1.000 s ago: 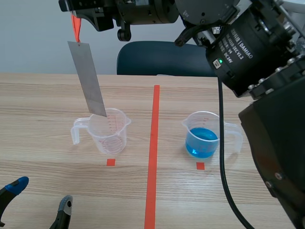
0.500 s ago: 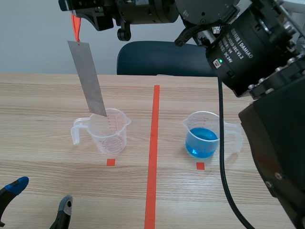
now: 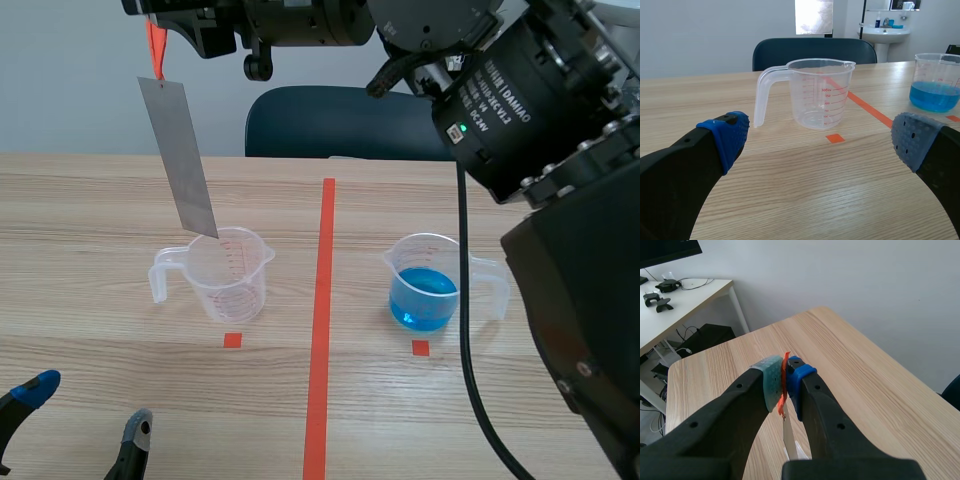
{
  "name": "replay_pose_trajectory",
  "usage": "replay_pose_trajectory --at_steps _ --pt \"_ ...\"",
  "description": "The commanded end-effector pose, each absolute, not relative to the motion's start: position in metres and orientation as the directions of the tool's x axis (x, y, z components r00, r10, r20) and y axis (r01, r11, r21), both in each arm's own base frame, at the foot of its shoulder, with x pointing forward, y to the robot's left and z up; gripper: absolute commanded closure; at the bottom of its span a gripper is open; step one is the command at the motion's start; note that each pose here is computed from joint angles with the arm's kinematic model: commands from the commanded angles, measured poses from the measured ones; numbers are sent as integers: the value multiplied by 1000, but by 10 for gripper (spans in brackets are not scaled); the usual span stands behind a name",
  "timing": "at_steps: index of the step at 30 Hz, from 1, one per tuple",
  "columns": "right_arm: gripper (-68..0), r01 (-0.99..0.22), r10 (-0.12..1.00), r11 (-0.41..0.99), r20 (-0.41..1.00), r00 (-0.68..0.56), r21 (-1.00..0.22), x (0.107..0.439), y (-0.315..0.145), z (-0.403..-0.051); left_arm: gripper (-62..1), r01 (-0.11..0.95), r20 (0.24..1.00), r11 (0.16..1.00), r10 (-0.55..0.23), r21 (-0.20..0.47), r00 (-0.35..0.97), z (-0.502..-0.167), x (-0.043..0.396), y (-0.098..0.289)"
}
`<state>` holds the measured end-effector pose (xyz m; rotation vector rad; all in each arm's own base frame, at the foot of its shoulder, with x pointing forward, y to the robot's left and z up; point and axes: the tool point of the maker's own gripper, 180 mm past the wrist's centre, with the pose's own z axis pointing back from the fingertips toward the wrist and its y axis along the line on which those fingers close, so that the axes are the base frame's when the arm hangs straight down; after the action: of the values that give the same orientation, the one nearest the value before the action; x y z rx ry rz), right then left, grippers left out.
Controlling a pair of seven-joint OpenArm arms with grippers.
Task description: Do the redox reaction experiment. move the plate over the left beaker
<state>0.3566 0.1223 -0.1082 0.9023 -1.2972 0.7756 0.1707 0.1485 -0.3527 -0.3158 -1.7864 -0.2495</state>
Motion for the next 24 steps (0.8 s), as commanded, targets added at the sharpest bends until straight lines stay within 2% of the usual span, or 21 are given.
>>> replay_pose_trajectory --at_steps 1,24 --pt "-4 -889 -59 447 995 82 100 356 124 -88 -602 345 964 939 86 7 -252 -345 174 149" --pt "-4 -884 -49 460 997 66 81 359 123 -89 -602 345 964 939 86 7 -252 -345 174 149"
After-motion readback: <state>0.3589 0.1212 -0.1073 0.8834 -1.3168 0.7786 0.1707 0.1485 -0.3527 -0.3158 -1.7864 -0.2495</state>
